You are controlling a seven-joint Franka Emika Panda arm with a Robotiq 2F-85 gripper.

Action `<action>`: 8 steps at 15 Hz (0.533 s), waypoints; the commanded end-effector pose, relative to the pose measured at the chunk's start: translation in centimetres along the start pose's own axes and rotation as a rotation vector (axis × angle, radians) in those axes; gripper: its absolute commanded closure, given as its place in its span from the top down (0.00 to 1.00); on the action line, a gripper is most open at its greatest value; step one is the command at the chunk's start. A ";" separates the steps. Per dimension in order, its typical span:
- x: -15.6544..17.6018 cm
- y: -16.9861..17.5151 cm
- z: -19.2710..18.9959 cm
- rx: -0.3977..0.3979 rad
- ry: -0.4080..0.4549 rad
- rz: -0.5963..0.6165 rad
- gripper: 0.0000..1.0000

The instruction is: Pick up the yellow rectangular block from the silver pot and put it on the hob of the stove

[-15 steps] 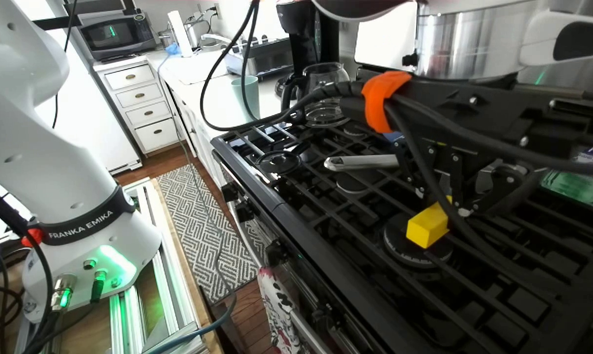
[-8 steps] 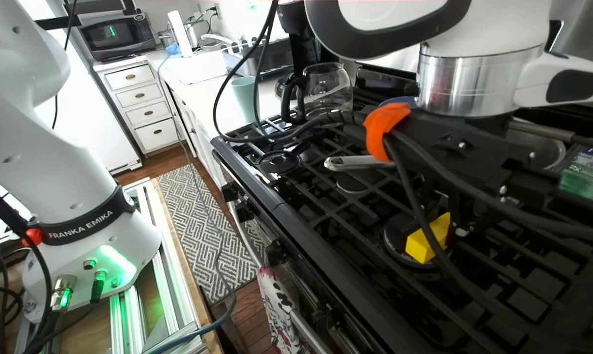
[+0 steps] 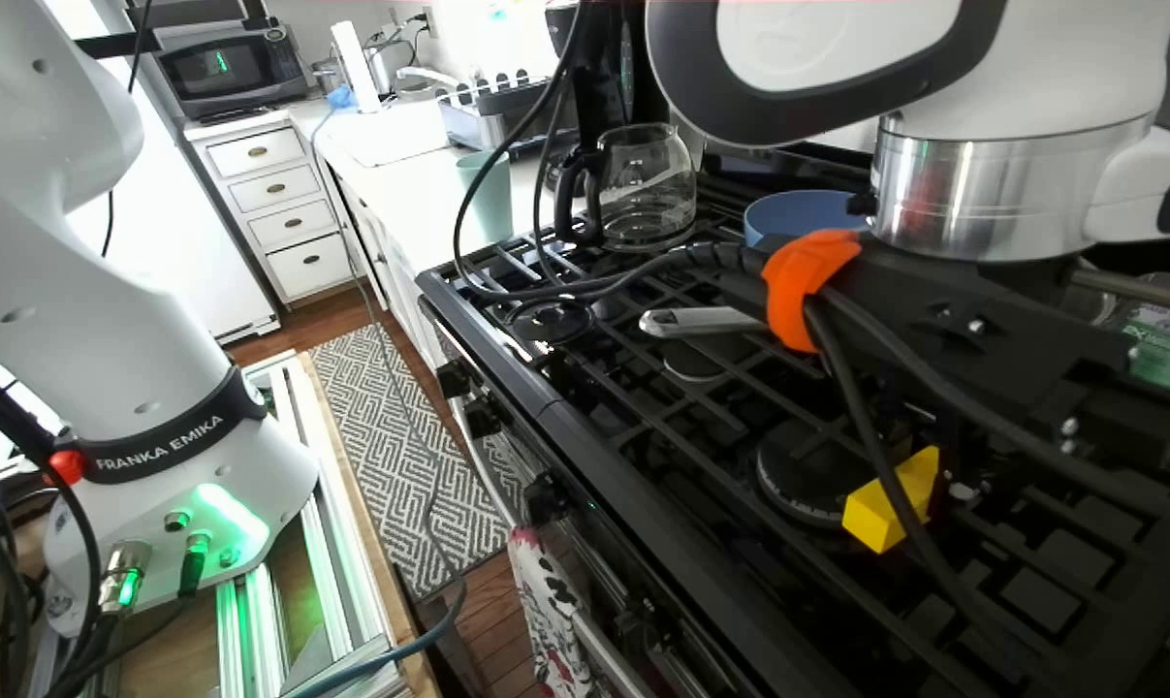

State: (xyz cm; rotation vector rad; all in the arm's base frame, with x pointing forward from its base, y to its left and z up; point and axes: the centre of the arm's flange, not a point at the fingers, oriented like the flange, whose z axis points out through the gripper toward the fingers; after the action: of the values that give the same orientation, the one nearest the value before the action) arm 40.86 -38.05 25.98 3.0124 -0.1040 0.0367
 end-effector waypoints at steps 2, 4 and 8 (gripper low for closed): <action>1.7 1.4 0.8 0.011 0.014 0.025 0.58; 1.9 1.4 0.8 0.010 0.012 0.028 0.69; 1.8 1.0 0.1 0.004 0.012 0.029 0.98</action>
State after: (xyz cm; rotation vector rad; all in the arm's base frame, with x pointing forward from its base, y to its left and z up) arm 42.36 -38.92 25.59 3.0068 -0.1144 0.0501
